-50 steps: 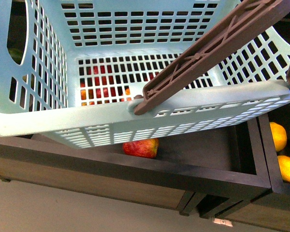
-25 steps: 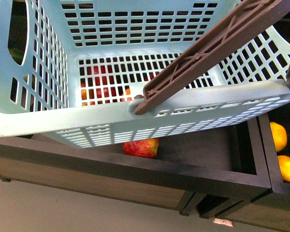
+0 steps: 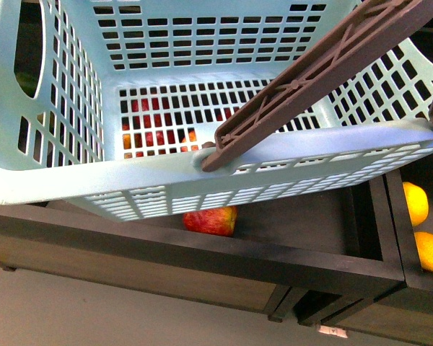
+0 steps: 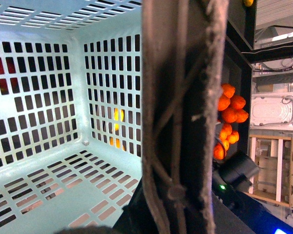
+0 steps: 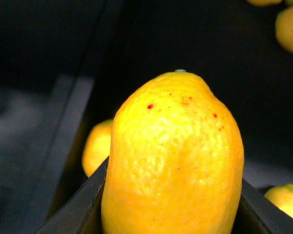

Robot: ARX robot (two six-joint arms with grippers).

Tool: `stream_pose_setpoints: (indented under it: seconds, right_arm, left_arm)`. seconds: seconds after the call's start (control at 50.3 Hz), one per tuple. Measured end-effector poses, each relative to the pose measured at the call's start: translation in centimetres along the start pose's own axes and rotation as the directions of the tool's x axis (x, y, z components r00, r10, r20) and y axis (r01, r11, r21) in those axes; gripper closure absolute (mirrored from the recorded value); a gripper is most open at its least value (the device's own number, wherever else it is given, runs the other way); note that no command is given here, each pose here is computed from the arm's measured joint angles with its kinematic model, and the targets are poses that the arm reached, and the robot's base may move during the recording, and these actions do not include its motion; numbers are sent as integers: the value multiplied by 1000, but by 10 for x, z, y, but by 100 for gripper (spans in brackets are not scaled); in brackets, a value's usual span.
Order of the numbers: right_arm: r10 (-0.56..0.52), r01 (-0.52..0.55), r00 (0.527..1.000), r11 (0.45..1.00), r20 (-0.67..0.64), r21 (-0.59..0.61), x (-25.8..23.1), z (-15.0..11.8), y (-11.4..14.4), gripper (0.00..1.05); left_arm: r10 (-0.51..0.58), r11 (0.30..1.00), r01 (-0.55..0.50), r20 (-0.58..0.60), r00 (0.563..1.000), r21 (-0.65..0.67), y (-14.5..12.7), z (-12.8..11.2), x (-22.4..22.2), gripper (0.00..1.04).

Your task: Pick lemon and mango into basket

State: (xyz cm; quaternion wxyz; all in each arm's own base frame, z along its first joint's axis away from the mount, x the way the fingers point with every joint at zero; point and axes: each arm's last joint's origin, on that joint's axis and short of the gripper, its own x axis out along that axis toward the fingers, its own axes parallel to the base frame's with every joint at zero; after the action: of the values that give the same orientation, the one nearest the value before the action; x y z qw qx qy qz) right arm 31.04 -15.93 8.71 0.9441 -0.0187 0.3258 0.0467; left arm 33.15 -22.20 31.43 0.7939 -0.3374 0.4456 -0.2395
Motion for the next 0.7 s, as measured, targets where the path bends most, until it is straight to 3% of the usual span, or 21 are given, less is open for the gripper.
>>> stream_pose_setpoints:
  seconds: [0.199, 0.398, 0.696]
  right_arm:
    - [82, -83, 980, 997, 181, -6, -70, 45, 22, 56]
    - [160, -150, 930, 987, 330, -56, -122, 82, 62, 56]
    - [330, -302, 876, 944, 353, -131, -139, 92, 142, 56]
  left_arm:
    - [0, 1000, 0, 0, 1000, 0, 0, 0, 0, 100]
    - [-1, 1000, 1, 0, 1000, 0, 0, 0, 0, 100]
    - [0, 1000, 0, 1, 1000, 0, 0, 0, 0, 100]
